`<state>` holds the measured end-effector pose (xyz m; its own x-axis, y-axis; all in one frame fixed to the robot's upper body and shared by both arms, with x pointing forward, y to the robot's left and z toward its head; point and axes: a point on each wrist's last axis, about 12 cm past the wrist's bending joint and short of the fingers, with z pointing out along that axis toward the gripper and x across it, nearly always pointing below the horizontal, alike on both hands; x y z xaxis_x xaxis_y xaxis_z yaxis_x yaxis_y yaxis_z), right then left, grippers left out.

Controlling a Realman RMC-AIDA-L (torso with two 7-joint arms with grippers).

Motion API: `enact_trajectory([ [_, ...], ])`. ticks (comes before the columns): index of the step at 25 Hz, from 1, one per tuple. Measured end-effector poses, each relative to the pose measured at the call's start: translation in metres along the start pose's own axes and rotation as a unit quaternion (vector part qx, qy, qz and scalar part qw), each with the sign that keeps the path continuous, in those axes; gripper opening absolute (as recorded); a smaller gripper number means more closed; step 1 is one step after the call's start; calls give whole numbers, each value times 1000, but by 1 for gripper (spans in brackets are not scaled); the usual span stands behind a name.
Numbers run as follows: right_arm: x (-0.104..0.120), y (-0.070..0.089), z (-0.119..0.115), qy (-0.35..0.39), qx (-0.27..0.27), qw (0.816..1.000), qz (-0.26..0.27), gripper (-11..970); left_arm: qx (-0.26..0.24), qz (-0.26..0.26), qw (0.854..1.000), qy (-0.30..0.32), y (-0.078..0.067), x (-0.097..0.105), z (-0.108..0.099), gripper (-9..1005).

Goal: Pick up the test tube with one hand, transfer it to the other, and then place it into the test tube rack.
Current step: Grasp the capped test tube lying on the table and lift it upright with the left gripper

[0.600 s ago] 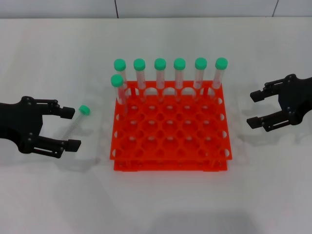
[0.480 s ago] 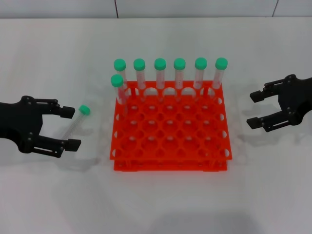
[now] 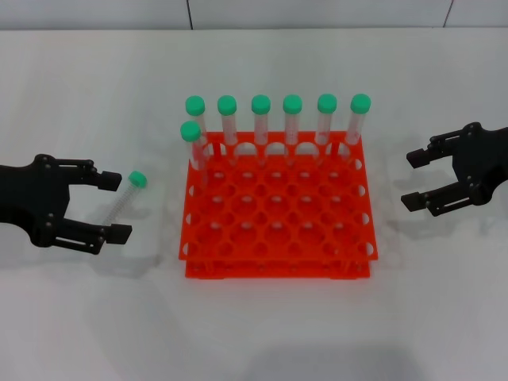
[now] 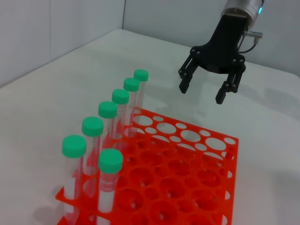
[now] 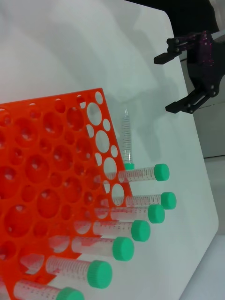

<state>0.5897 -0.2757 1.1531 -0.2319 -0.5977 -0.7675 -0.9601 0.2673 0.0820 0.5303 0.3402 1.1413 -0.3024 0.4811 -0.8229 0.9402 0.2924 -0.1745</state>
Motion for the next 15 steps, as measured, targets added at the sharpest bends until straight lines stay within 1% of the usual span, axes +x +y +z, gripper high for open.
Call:
enact_trajectory([
  [5, 0, 0, 1, -1, 0, 1000, -1, 749, -1, -2, 1000, -2, 1, -2, 0, 859],
  [7, 0, 0, 1, 0, 0, 1000, -3, 749, -2, -13, 1000, -3, 1, -5, 0, 859],
  [12, 0, -1, 0, -1, 4, 1000, -8, 748, -16, -75, 997, 13, 4, -18, -4, 858],
  [15, 0, -1, 1, 0, 3, 1000, -11, 749, -24, -107, 993, 34, 0, -32, -10, 858],
])
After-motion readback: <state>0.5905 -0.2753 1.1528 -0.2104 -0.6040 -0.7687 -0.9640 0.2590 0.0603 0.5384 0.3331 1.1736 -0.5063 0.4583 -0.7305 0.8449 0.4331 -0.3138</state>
